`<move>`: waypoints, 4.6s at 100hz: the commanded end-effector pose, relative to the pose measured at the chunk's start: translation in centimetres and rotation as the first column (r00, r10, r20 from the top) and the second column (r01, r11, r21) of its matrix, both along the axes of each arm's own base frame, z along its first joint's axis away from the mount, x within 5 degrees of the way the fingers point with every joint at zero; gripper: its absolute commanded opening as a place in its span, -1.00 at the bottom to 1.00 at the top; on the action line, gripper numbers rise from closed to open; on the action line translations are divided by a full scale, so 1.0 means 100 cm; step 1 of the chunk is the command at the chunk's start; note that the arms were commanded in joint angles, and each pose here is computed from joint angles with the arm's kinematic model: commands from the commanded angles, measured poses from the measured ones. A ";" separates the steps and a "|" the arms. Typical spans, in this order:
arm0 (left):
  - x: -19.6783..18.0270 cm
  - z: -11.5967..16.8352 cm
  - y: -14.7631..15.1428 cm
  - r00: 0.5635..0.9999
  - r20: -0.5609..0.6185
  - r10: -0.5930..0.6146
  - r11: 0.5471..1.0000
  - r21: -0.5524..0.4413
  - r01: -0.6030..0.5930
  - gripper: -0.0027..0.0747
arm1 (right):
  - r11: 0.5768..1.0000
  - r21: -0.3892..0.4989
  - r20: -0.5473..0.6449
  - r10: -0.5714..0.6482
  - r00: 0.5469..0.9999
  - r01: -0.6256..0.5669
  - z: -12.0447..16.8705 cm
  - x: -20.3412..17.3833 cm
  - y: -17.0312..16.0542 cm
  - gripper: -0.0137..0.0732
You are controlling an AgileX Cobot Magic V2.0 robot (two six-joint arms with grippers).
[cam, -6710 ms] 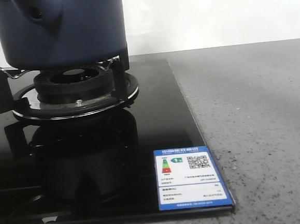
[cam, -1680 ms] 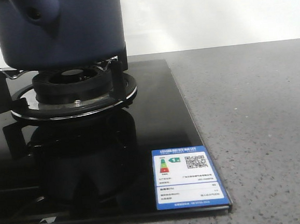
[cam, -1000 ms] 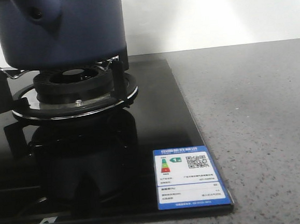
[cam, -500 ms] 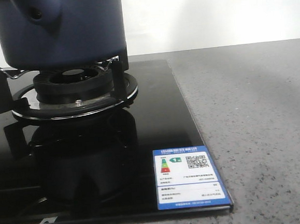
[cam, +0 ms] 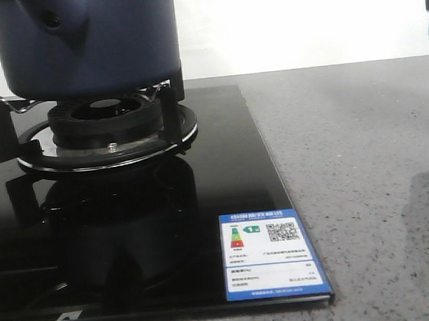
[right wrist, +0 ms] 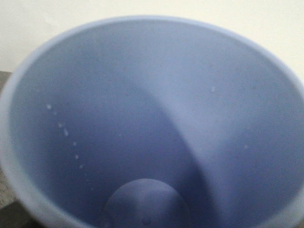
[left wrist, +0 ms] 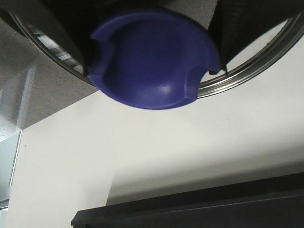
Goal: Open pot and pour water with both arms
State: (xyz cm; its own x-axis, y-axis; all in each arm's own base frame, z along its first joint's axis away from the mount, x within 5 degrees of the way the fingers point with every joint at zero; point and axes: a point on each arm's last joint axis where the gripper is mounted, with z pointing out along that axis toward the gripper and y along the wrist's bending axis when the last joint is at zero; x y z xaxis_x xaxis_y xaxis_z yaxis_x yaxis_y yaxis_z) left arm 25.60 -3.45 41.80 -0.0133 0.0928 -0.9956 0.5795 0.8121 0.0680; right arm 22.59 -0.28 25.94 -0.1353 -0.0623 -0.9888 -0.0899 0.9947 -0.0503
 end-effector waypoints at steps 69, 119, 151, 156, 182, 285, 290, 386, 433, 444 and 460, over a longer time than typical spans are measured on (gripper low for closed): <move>-0.012 0.026 -0.003 0.997 0.078 -0.006 0.996 -0.085 0.013 -0.06 | 0.998 0.052 0.001 -0.031 1.000 0.031 -0.028 0.008 -0.013 0.16; -0.012 0.026 -0.003 0.997 0.078 -0.006 0.996 -0.085 0.013 -0.06 | 0.999 0.030 -0.015 -0.010 1.000 0.010 -0.031 0.009 -0.011 0.16; -0.012 0.026 -0.003 0.997 0.078 -0.006 0.996 -0.085 0.013 -0.06 | 0.999 0.030 -0.017 -0.010 1.000 0.011 -0.032 0.009 -0.011 0.38; -0.012 0.026 -0.003 0.997 0.078 -0.008 0.996 -0.085 0.015 -0.06 | 0.999 0.030 -0.017 -0.010 1.000 0.011 -0.032 0.009 -0.011 0.50; -0.012 0.026 -0.004 0.997 0.078 -0.020 0.996 -0.087 0.027 -0.06 | 1.000 0.022 -0.021 -0.019 1.000 0.019 -0.028 0.005 -0.011 0.70; -0.013 0.019 -0.048 0.971 0.043 -0.234 0.962 -0.132 0.238 -0.06 | 0.997 0.045 0.004 -0.062 0.998 0.062 -0.005 -0.095 0.004 0.70; -0.009 0.015 -0.052 0.968 0.028 -0.250 0.958 -0.135 0.251 -0.06 | 0.998 0.046 0.018 -0.052 0.998 0.051 -0.003 -0.097 0.005 0.70; 0.025 -0.031 -0.079 0.940 -0.131 -0.315 0.949 -0.068 0.308 -0.06 | 0.998 0.039 -0.015 -0.057 0.998 0.057 -0.006 -0.099 0.005 0.70; 0.030 -0.033 -0.076 0.957 -0.131 -0.260 0.965 -0.050 0.256 -0.06 | 0.998 0.039 -0.015 -0.057 0.998 0.057 -0.006 -0.099 0.005 0.70; 0.030 -0.033 -0.075 0.958 -0.131 -0.256 0.967 -0.050 0.251 -0.06 | 0.998 0.039 -0.015 -0.057 0.998 0.057 -0.006 -0.099 0.005 0.70; 0.030 -0.033 -0.075 0.958 -0.131 -0.256 0.967 -0.050 0.251 -0.06 | 0.998 0.039 -0.015 -0.057 0.998 0.057 -0.006 -0.099 0.005 0.70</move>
State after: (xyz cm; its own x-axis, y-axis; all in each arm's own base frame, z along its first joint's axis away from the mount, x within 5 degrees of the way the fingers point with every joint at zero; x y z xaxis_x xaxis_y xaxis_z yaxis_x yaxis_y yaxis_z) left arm 29.38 -10.74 35.76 -0.1847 0.1616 -0.9694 0.7650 0.6428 -0.0385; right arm 12.41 -0.02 24.11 -0.2328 -0.0180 -0.9724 -0.0097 0.9998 -0.0162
